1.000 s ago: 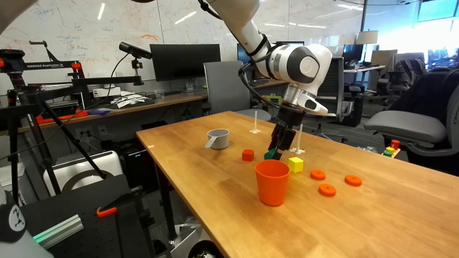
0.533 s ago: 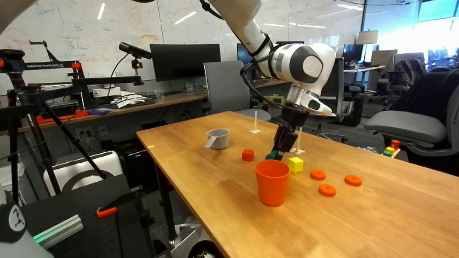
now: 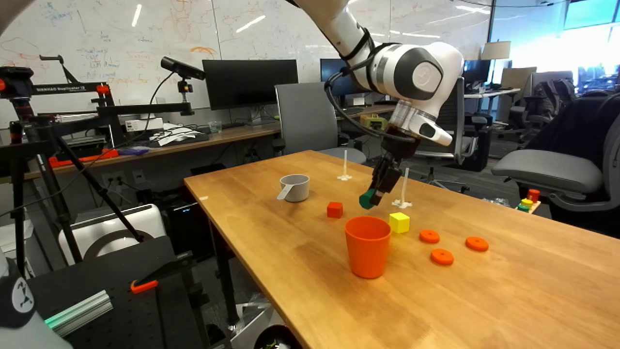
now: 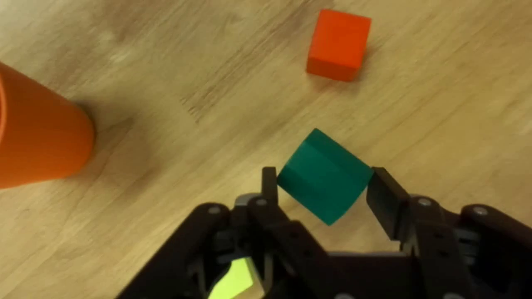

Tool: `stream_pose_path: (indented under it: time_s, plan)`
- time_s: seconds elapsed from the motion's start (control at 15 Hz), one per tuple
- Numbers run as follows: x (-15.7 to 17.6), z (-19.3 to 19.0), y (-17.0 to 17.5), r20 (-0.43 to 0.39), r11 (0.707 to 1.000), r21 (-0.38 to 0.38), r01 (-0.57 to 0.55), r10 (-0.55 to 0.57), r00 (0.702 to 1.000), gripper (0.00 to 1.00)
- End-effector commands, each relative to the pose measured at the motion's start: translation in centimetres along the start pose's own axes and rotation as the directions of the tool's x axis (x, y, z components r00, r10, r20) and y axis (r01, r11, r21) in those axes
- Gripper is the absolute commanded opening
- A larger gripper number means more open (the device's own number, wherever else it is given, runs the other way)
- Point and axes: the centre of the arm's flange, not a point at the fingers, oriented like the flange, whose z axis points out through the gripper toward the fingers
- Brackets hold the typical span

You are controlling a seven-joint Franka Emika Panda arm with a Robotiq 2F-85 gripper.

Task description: Put the green, orange and yellow blocks in the pot

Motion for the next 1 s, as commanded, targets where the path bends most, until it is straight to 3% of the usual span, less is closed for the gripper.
stream_pose_path:
  time_s: [0.0,0.33,0.53,0.93]
  plan:
    - [-6.9,-5.8,-1.1,-0.028,0.988,0.129,0.09,-0.087,0.996,0.32]
    - [-14.6,-8.9,-5.9,-0.041,0.948,0.221,0.229,-0.226,0.973,0.32]
    - [-18.1,-6.3,-8.4,0.013,0.934,0.226,0.276,-0.286,0.958,0.32]
    - [-20.9,2.3,-11.6,0.132,0.937,0.129,0.326,-0.342,0.931,0.32]
